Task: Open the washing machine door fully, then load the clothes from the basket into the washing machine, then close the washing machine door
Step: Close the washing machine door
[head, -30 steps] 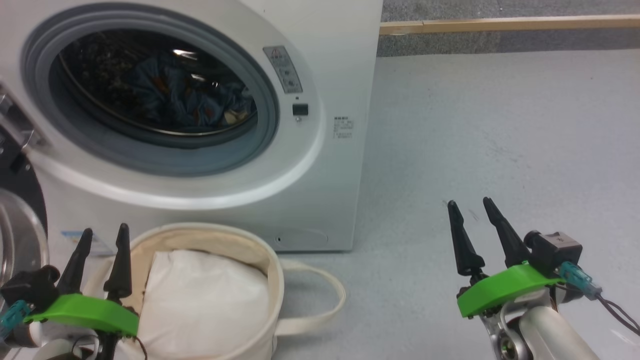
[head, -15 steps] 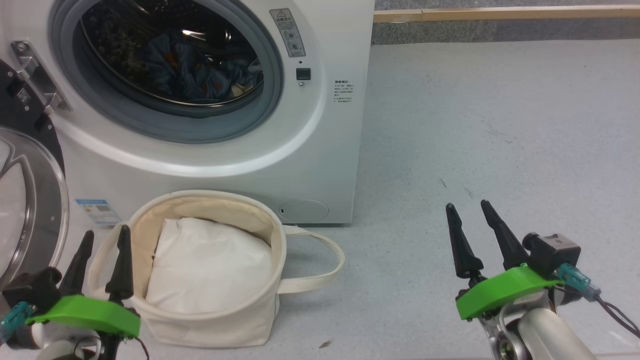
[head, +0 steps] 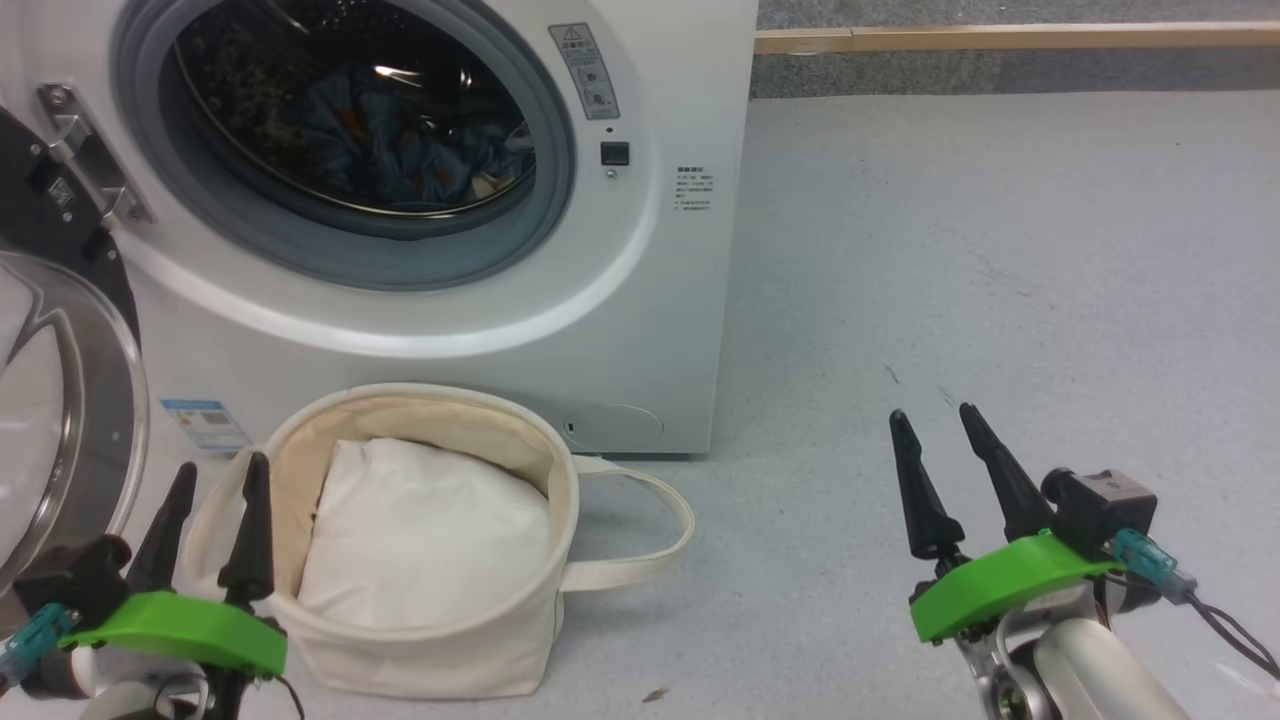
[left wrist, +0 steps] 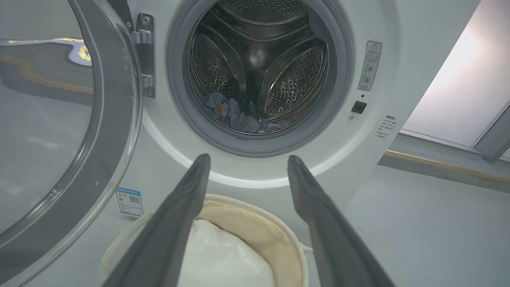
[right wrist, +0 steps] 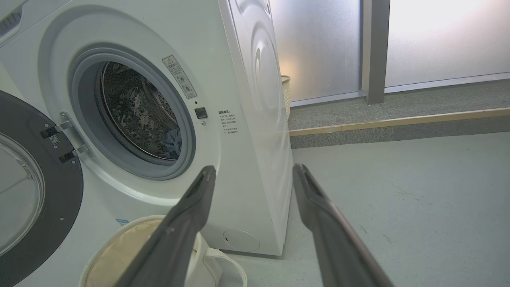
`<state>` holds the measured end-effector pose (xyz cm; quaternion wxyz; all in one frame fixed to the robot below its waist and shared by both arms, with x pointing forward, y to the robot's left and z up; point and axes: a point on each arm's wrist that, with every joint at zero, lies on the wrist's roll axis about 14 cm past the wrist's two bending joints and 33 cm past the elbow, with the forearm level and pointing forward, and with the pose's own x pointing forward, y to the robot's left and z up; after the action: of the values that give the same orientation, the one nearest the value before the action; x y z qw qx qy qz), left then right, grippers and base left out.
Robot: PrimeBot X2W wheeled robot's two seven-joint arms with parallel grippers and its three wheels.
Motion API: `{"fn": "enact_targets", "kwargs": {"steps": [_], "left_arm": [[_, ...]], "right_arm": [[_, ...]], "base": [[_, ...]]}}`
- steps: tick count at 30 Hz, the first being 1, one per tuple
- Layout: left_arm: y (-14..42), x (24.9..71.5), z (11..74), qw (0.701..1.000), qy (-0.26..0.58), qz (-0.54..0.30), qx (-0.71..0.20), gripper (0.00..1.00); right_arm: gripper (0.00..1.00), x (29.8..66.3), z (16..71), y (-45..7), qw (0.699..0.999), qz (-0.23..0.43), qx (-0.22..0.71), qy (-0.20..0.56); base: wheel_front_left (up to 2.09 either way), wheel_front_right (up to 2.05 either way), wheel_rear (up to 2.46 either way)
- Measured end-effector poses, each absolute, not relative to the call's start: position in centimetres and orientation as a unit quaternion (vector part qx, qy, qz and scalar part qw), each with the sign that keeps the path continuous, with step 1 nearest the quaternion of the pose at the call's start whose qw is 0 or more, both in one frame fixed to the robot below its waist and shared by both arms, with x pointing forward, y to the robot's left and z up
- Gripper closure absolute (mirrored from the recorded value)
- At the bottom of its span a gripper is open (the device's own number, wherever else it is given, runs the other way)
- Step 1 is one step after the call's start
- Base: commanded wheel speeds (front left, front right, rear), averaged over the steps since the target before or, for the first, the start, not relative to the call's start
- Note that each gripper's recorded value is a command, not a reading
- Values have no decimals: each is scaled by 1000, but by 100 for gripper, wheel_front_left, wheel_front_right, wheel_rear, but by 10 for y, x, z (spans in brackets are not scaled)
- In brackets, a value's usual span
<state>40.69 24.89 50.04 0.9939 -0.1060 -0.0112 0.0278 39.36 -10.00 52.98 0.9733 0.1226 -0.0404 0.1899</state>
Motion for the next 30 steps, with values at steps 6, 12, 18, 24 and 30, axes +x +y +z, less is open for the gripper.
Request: {"fn": "enact_targets", "kwargs": {"steps": [6, 12, 18, 24, 30], "left_arm": [[265, 399, 504, 989, -22, 56, -132, 0], [277, 388, 503, 989, -22, 73, -123, 0], [303, 369, 505, 988, -28, 111, -102, 0], [321, 346, 504, 985, -30, 145, -93, 0], [349, 314, 501, 975, -34, 197, -97, 0]], "right_arm": [[0, 393, 528, -90, 971, 203, 123, -36], [0, 396, 529, -77, 967, 221, 124, -35], [0, 398, 529, -57, 960, 247, 128, -31], [0, 398, 530, -32, 951, 281, 128, -28], [0, 392, 525, -4, 940, 317, 128, -15]], "base": [[0, 0, 0], [0, 0, 0], [0, 0, 0], [0, 0, 0], [0, 0, 0]]}}
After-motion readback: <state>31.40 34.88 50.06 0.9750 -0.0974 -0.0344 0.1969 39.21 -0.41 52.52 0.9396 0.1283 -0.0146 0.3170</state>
